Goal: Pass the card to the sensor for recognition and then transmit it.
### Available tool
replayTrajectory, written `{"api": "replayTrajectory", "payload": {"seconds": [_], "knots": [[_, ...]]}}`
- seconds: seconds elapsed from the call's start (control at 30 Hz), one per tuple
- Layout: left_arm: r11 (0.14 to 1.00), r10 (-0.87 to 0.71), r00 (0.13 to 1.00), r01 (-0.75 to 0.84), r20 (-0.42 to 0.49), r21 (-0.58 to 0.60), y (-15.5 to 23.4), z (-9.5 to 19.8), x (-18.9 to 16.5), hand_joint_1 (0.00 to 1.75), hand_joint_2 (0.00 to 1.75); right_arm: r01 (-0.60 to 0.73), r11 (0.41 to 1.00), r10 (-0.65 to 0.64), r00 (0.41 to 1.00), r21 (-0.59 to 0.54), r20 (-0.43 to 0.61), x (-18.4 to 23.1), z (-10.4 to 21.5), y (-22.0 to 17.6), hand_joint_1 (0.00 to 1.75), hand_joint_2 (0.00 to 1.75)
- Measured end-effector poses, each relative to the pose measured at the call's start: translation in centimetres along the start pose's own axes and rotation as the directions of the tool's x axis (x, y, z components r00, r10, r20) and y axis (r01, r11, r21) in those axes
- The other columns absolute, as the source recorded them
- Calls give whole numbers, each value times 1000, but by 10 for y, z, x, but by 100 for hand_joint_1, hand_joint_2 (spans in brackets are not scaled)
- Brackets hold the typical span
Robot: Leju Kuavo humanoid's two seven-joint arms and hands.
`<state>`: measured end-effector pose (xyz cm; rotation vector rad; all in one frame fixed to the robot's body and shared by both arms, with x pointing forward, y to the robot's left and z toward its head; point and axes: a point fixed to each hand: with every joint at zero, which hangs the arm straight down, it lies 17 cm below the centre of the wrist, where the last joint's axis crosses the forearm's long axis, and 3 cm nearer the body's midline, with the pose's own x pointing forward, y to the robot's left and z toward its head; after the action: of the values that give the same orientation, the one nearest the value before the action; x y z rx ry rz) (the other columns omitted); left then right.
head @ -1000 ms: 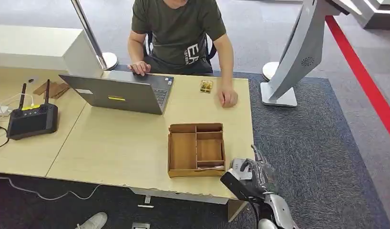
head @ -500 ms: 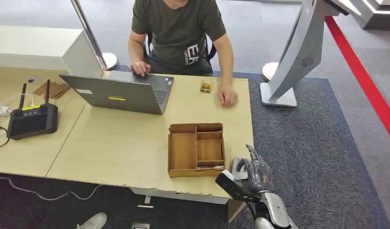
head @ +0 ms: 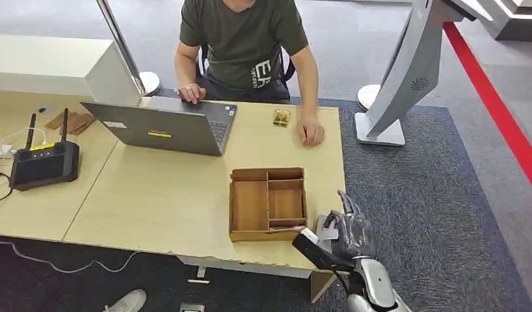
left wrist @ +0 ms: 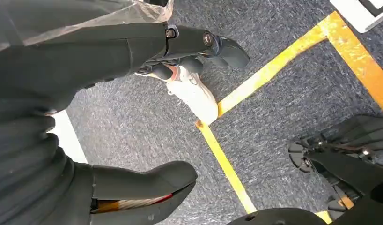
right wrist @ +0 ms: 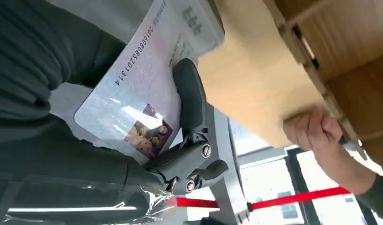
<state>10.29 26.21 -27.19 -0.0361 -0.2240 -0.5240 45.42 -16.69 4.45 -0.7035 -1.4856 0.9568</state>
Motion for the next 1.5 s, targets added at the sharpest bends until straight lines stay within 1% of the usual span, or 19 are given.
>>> {"api": "replayTrajectory", "payload": {"seconds": [0.13, 0.33, 0.43, 0.6, 0.83, 0.93, 1.07, 1.27, 1.5], "knots": [[1000, -1, 1000, 1, 0, 0, 0, 0, 0, 0, 175, -17, 997, 21, 999, -74, 46, 15, -6, -30, 175, 175], [1000, -10, 1000, 10, 2, -14, -1, 0, 2, 0, 175, -12, 982, 39, 989, -187, 143, 52, -13, -79, 175, 175], [1000, -12, 1000, 12, 4, -22, -1, 1, 5, 0, 175, -18, 975, 64, 978, -224, 200, 75, -18, -100, 175, 175], [999, -12, 1000, 13, 11, -31, 0, 1, 13, 0, 175, -10, 970, 77, 960, -242, 269, 114, -35, -123, 175, 175], [999, -23, 1000, 23, 14, -40, 2, 1, 22, 0, 175, 65, 979, 8, 934, -191, 357, 169, -63, -132, 175, 175], [998, -30, 999, 31, 11, -48, 0, 2, 23, 0, 175, 119, 978, -47, 927, -172, 371, 181, -73, -135, 175, 175], [998, -46, 999, 47, 12, -52, 1, 2, 29, 0, 175, 156, 972, -84, 929, -175, 362, 185, -88, -141, 175, 175], [994, -84, 996, 84, 13, -65, -1, 2, 37, 0, 175, 157, 973, -100, 950, -171, 297, 175, -112, -148, 175, 175], [992, -108, 994, 109, 14, -67, -1, 2, 40, 0, 175, 142, 977, -99, 963, -161, 250, 161, -122, -141, 175, 175]]}}
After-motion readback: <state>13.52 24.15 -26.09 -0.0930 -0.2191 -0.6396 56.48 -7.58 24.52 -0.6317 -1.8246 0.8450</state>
